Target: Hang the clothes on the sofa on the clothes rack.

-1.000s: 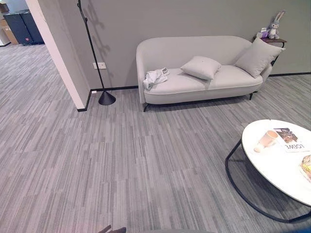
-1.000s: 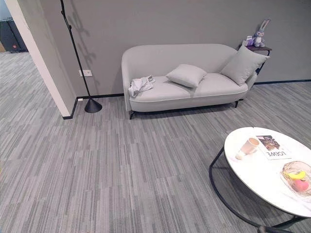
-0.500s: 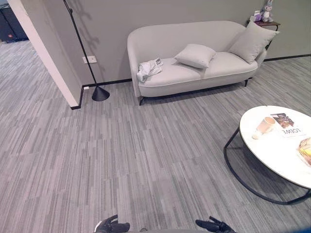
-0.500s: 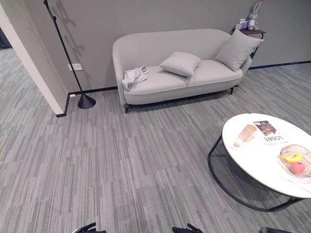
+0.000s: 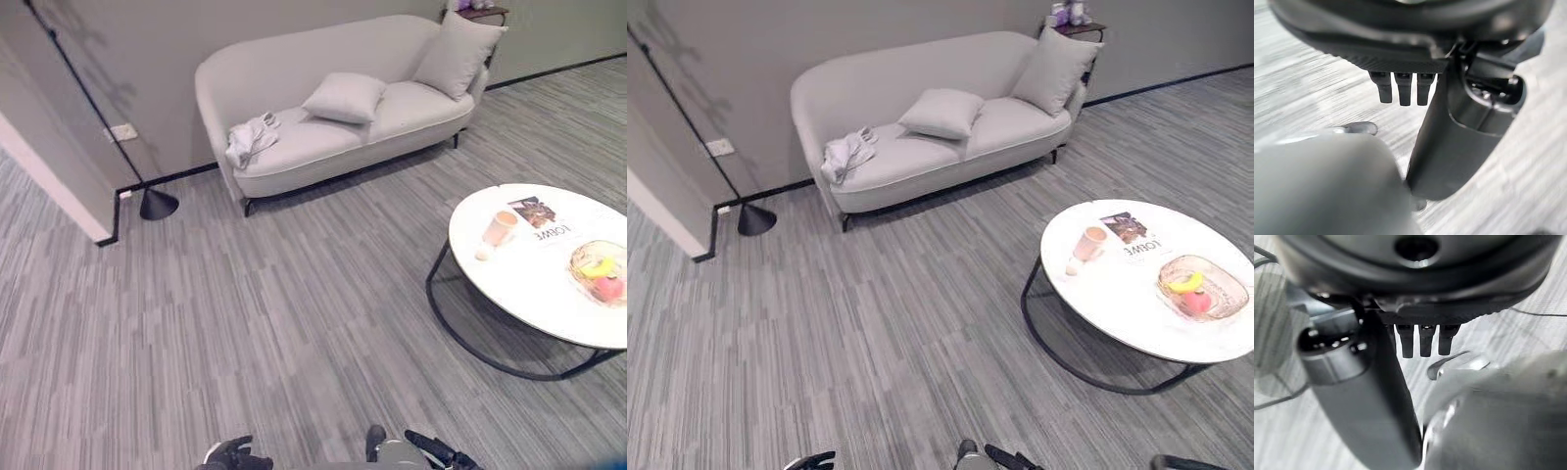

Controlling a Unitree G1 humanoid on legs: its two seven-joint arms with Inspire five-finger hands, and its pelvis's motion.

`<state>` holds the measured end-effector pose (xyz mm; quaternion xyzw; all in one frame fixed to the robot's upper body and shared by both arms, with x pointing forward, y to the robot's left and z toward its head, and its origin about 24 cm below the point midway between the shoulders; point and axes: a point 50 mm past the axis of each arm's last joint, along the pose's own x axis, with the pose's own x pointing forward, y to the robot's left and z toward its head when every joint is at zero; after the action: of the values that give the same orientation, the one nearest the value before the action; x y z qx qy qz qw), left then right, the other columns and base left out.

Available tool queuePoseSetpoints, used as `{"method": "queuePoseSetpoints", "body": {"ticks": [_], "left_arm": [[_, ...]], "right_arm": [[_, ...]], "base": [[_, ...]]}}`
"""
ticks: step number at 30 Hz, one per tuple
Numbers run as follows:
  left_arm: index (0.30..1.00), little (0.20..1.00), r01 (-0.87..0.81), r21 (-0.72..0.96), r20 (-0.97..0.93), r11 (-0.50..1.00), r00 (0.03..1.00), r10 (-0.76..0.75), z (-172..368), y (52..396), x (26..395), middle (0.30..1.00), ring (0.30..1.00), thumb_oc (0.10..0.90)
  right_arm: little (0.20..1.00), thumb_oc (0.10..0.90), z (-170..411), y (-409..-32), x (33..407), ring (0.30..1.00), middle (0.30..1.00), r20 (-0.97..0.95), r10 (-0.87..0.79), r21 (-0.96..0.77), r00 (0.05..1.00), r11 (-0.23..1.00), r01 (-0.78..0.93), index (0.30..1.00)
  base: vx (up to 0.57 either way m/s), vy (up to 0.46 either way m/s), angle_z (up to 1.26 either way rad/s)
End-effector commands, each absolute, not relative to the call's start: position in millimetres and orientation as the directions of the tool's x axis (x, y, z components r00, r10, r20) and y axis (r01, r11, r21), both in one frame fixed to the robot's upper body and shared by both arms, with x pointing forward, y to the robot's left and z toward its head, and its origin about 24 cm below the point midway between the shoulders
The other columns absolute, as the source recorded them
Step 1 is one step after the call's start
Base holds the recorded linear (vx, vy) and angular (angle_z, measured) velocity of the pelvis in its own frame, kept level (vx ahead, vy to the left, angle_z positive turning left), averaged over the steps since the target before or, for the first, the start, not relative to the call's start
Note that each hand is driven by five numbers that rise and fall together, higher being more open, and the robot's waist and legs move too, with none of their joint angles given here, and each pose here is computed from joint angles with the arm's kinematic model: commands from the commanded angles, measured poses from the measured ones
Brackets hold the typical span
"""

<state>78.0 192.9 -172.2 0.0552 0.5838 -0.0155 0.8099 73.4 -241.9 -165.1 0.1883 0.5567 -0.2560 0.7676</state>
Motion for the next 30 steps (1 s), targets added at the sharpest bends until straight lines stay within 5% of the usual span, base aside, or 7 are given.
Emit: {"method": "queuePoseSetpoints", "body": {"ticks": [1, 13, 14, 15, 24, 25, 30], "left_arm": [[0.900, 0.900, 0.118, 0.038, -0.949, 0.992, 0.317, -0.002, -172.6, 181.1, 84.0, 0.900, 0.900, 0.800], [0.900, 0.900, 0.043, 0.036, -0.926, 0.998, 0.377, 0.017, -168.5, 182.7, 101.9, 0.900, 0.900, 0.800], [0.900, 0.900, 0.005, 0.041, -0.901, 0.999, 0.433, 0.034, -163.9, 185.4, 116.7, 0.900, 0.900, 0.800], [0.900, 0.900, -0.023, 0.056, -0.870, 0.998, 0.490, 0.060, -158.2, 193.0, 129.1, 0.900, 0.900, 0.800], [0.900, 0.900, -0.343, 0.115, -0.947, 0.932, 0.245, 0.207, -169.5, 231.7, 54.9, 0.900, 0.900, 0.800], [0.900, 0.900, -0.391, 0.136, -0.961, 0.910, 0.170, 0.217, -170.9, 235.8, 29.6, 0.900, 0.900, 0.800], [0.900, 0.900, -0.341, 0.141, -0.973, 0.929, 0.126, 0.194, -172.8, 230.0, 15.9, 0.900, 0.900, 0.800]], "right_arm": [[0.900, 0.800, -173.1, -226.3, 20.5, 0.900, 0.900, -0.990, -0.139, -0.094, 0.033, 0.811, 0.577, 0.900], [0.900, 0.800, -170.0, -235.6, 44.7, 0.900, 0.900, -0.976, -0.189, -0.129, 0.106, 0.900, 0.417, 0.900], [0.900, 0.800, -167.3, -239.6, 61.6, 0.900, 0.900, -0.963, -0.212, -0.147, 0.163, 0.929, 0.340, 0.900], [0.900, 0.800, -155.0, -242.3, 118.0, 0.900, 0.900, -0.923, -0.221, -0.233, 0.316, 0.972, 0.000, 0.900], [0.900, 0.800, -153.2, -194.1, 151.6, 0.900, 0.900, -0.904, -0.054, -0.128, 0.425, 0.981, -0.148, 0.900], [0.900, 0.800, -157.2, -184.4, 143.6, 0.900, 0.900, -0.914, -0.024, -0.095, 0.405, 0.983, -0.156, 0.900], [0.900, 0.800, -169.4, -175.0, 105.9, 0.900, 0.900, -0.954, 0.009, -0.048, 0.299, 0.982, -0.180, 0.900]], "base": [[0.27, -0.117, 0.14], [0.24, -0.116, 0.12], [0.86, -0.452, 0.12], [1.00, -0.449, 0.21], [0.57, 0.039, -0.35], [0.60, 0.176, -0.76], [0.57, 0.270, 0.00]]}}
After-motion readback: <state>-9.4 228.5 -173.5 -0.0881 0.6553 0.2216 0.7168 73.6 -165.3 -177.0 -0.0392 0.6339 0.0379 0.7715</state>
